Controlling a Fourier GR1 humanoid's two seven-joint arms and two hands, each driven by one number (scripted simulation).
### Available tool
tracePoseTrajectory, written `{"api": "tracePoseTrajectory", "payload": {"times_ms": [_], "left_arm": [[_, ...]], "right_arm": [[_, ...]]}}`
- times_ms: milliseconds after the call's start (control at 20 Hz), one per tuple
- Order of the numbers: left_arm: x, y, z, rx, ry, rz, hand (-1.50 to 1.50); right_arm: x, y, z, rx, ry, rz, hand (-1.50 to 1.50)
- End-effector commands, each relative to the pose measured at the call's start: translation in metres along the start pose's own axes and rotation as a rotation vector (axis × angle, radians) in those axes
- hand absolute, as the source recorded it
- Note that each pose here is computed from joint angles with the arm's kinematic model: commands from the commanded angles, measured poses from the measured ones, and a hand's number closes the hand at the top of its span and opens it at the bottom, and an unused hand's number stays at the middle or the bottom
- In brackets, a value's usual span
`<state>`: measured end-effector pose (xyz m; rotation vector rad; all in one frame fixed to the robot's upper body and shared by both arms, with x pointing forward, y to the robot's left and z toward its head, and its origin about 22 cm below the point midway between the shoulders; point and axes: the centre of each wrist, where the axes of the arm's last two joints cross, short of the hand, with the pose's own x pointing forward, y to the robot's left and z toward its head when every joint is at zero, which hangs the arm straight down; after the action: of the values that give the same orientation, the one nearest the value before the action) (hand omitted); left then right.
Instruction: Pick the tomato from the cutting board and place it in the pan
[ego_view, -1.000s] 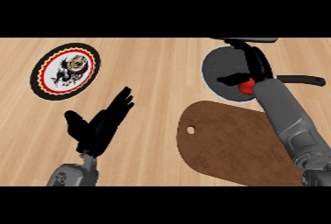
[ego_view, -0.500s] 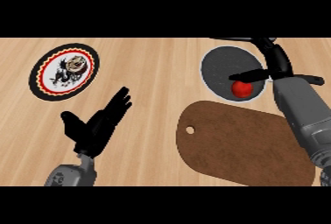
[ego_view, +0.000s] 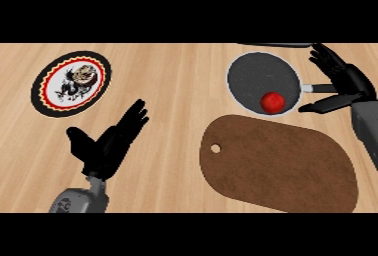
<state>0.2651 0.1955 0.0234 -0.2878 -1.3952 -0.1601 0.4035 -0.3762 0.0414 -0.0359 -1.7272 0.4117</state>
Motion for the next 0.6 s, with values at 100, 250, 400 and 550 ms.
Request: {"api": "tracePoseTrajectory", "payload": {"times_ms": [100, 250, 400, 550], "left_arm": [[0.003, 0.003, -0.003, 0.005, -0.011, -0.001, 0.00], [-0.004, -0.002, -0.001, 0.021, -0.004, -0.007, 0.00], [0.005, 0.015, 0.004, 0.022, -0.011, -0.010, 0.00], [0.005, 0.011, 0.005, 0.012, 0.034, -0.002, 0.00]], "right_arm": [[0.002, -0.040, 0.027, 0.072, -0.028, -0.031, -1.50], [0.000, -0.041, 0.031, 0.091, -0.034, -0.043, -1.50], [0.004, -0.050, 0.035, 0.093, -0.033, -0.031, -1.50], [-0.001, -0.056, 0.045, 0.108, -0.023, -0.034, -1.50]]}}
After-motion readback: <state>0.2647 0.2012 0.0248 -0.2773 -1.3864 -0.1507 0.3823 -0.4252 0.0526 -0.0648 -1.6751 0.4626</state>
